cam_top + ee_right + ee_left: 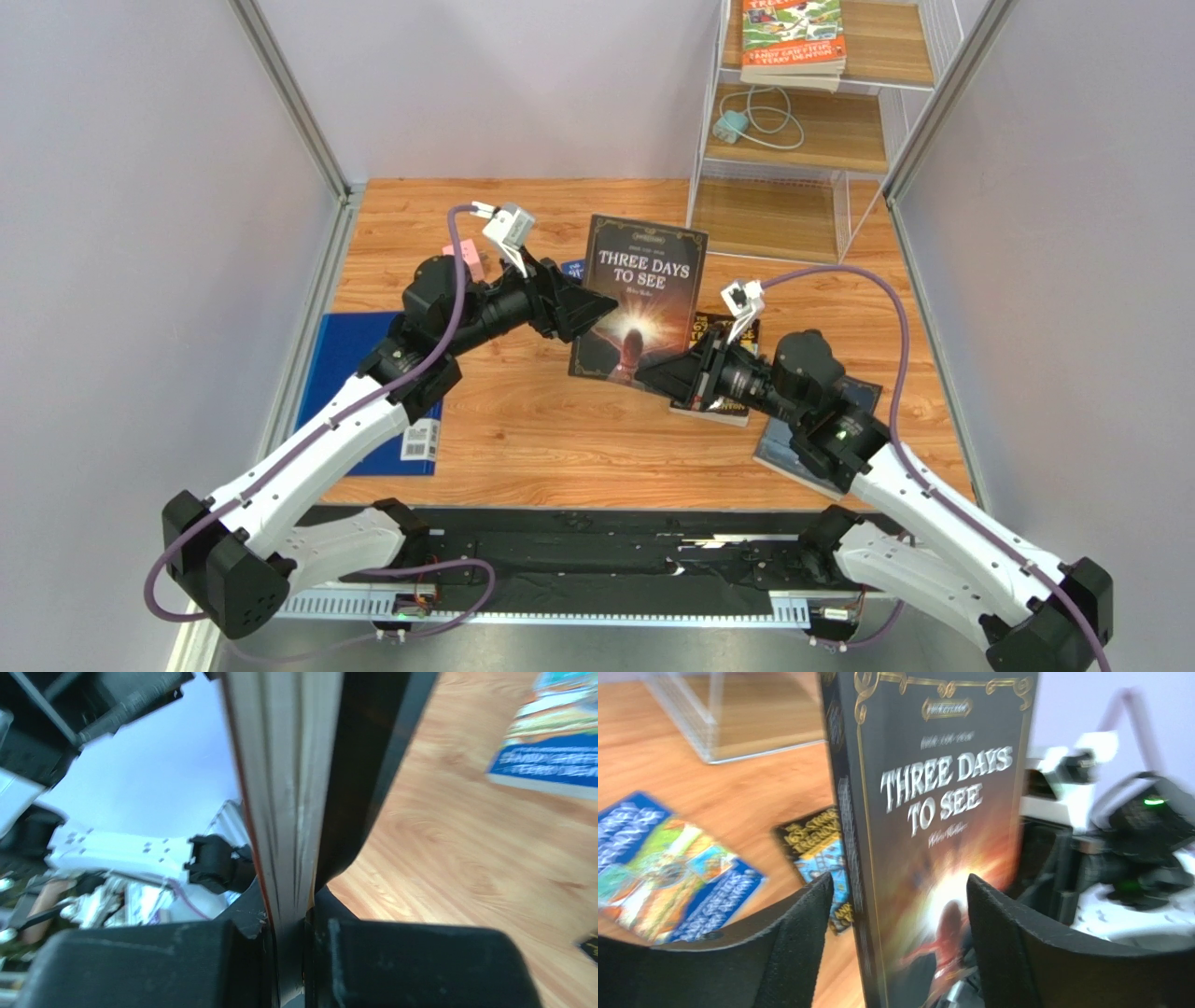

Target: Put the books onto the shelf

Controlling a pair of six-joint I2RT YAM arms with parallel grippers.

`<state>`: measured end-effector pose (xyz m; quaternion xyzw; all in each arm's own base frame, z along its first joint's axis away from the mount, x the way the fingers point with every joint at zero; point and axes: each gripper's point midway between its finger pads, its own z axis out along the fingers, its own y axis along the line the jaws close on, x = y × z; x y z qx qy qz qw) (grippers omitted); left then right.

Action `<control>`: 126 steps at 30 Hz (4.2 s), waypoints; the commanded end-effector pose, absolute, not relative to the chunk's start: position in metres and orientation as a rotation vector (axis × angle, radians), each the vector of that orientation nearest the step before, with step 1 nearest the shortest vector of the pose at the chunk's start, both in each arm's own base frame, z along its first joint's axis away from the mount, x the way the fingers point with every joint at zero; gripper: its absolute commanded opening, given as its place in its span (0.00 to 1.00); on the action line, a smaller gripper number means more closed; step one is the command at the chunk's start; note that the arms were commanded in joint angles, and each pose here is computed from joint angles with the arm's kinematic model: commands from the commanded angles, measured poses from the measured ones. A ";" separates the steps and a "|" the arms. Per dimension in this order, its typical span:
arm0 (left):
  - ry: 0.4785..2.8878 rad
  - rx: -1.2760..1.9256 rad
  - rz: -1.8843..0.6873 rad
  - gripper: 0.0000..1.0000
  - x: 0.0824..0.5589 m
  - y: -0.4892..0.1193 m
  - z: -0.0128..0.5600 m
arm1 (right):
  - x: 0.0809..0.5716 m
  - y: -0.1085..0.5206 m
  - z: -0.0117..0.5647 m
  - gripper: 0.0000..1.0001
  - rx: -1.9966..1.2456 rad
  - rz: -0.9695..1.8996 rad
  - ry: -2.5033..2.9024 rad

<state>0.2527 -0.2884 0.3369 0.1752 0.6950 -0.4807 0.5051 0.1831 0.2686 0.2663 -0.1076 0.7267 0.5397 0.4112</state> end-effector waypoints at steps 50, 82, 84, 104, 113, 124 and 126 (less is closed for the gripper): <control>2.154 0.466 -1.004 0.87 0.210 -0.260 0.078 | 0.463 0.091 0.545 0.07 0.062 1.661 1.650; 2.141 0.462 -1.013 0.84 0.208 -0.260 0.078 | 0.477 0.075 0.479 0.66 0.263 1.565 1.830; 2.139 0.463 -1.013 0.84 0.207 -0.260 0.078 | 0.470 0.076 0.479 0.66 0.251 1.538 1.837; 2.142 0.468 -1.020 0.84 0.206 -0.260 0.075 | 0.445 0.090 0.477 0.51 0.230 1.462 1.827; 2.142 0.467 -1.019 0.84 0.206 -0.260 0.075 | 0.455 0.080 0.489 0.18 0.265 1.359 1.785; 2.143 0.463 -1.017 0.84 0.207 -0.260 0.075 | 0.470 0.053 0.489 0.18 0.333 1.196 1.760; 2.143 0.463 -1.017 0.84 0.207 -0.260 0.075 | 0.472 0.054 0.488 0.18 0.324 1.206 1.766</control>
